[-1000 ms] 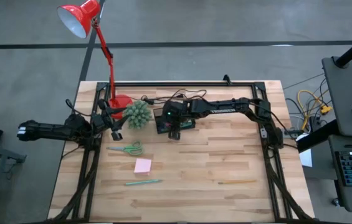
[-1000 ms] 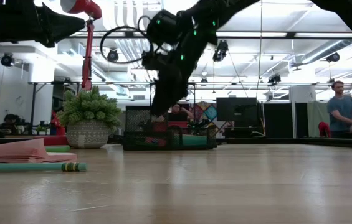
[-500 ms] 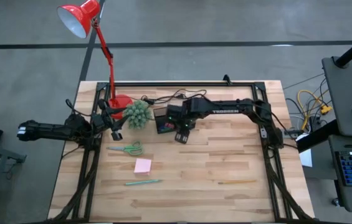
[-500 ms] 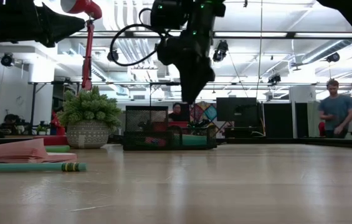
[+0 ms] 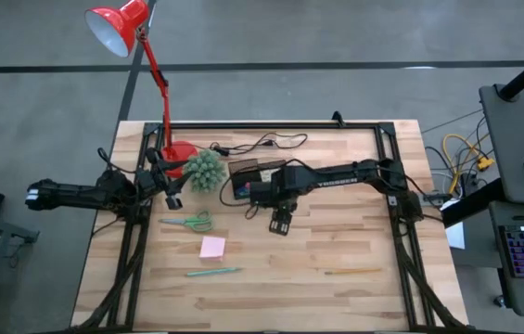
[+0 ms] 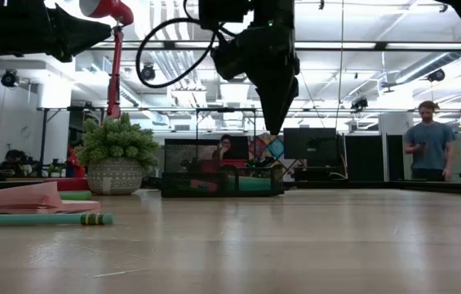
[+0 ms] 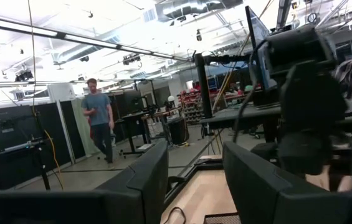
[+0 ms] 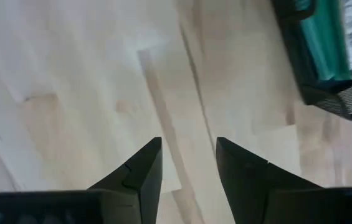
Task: Pick and place office supplies into organizer
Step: Put the yellow pencil into the desk organizer
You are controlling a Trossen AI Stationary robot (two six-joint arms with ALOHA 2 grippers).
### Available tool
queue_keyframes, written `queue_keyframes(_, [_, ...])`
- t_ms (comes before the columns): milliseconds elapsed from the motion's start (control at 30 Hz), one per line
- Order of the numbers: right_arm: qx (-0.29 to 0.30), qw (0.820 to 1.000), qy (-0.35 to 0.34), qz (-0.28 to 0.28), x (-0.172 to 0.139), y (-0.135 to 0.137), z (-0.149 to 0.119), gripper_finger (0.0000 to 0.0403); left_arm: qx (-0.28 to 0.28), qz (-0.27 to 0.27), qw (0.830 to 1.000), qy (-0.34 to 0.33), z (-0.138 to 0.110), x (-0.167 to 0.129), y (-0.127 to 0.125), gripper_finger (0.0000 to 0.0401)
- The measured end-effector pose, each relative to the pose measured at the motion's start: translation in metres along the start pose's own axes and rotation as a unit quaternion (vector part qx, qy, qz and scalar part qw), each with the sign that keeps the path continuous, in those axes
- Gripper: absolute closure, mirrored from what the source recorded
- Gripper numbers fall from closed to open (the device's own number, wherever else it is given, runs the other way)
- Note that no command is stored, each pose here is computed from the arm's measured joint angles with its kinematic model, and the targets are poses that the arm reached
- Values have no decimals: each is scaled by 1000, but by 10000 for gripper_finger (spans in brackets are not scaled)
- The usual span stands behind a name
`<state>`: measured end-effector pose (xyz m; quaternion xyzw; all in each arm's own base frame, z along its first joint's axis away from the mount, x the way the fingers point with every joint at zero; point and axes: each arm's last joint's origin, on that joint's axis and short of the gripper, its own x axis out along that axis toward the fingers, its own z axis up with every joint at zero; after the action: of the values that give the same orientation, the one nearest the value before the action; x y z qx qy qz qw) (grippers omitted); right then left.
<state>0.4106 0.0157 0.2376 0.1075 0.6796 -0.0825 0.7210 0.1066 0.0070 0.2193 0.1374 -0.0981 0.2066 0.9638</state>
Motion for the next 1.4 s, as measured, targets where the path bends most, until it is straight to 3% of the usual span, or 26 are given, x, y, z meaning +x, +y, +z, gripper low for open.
queue_keyframes(467, [-70, 997, 21, -3, 1, 60, -29, 278, 0, 0, 1000, 0, 0, 0, 0, 262])
queue_keyframes(800, [-125, 991, 40, -10, 1, 110, -64, 274, 0, 0, 1000, 0, 0, 0, 0, 262])
queue_keyframes(1100, [-135, 990, 40, -12, 0, 148, -95, 282, 0, 0, 1000, 0, 0, 0, 0, 262])
queue_keyframes(1400, [-152, 987, -2, -59, -3, 176, -125, 280, 0, 0, 1000, 0, 0, 0, 0, 262])
